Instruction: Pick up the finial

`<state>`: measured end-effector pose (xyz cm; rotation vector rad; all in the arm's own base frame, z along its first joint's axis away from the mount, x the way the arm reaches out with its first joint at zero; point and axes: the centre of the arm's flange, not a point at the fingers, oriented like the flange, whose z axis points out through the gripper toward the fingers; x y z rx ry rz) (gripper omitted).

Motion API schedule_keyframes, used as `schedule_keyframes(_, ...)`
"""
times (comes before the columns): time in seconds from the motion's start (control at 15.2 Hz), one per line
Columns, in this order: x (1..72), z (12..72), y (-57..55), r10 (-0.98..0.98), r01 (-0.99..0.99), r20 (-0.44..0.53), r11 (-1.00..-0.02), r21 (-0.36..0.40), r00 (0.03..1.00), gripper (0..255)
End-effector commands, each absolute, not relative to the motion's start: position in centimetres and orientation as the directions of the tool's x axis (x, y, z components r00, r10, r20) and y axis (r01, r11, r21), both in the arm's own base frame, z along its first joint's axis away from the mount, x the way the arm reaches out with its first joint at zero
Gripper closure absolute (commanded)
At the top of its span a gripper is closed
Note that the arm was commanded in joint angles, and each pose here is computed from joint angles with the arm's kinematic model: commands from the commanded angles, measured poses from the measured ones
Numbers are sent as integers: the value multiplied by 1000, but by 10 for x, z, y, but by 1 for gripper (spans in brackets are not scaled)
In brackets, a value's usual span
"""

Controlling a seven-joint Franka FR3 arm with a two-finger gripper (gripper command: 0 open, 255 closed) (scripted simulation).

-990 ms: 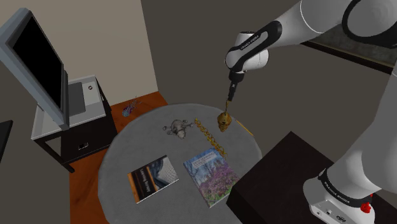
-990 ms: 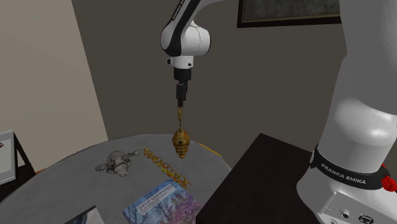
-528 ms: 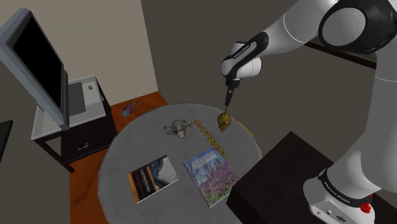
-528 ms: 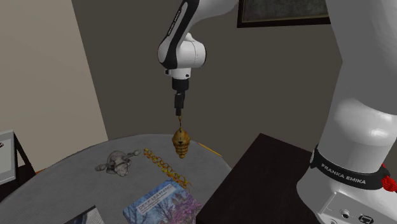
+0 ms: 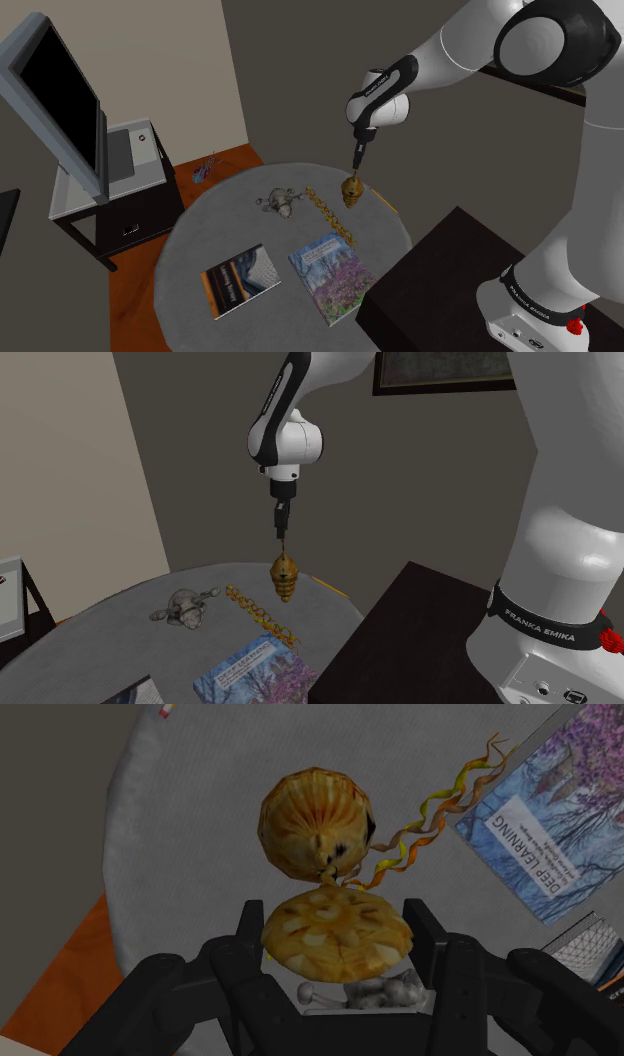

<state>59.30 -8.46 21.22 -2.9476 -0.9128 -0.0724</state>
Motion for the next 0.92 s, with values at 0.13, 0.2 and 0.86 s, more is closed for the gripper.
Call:
schedule_keyframes(0.13, 593, 211, -85, 563, 565, 60, -824, -39, 824, 255)
schedule_keyframes(0.2, 593, 212, -85, 563, 565, 60, -824, -39, 824, 255)
schedule_keyframes(0.86, 592, 260, -85, 563, 565, 60, -824, -39, 824, 255)
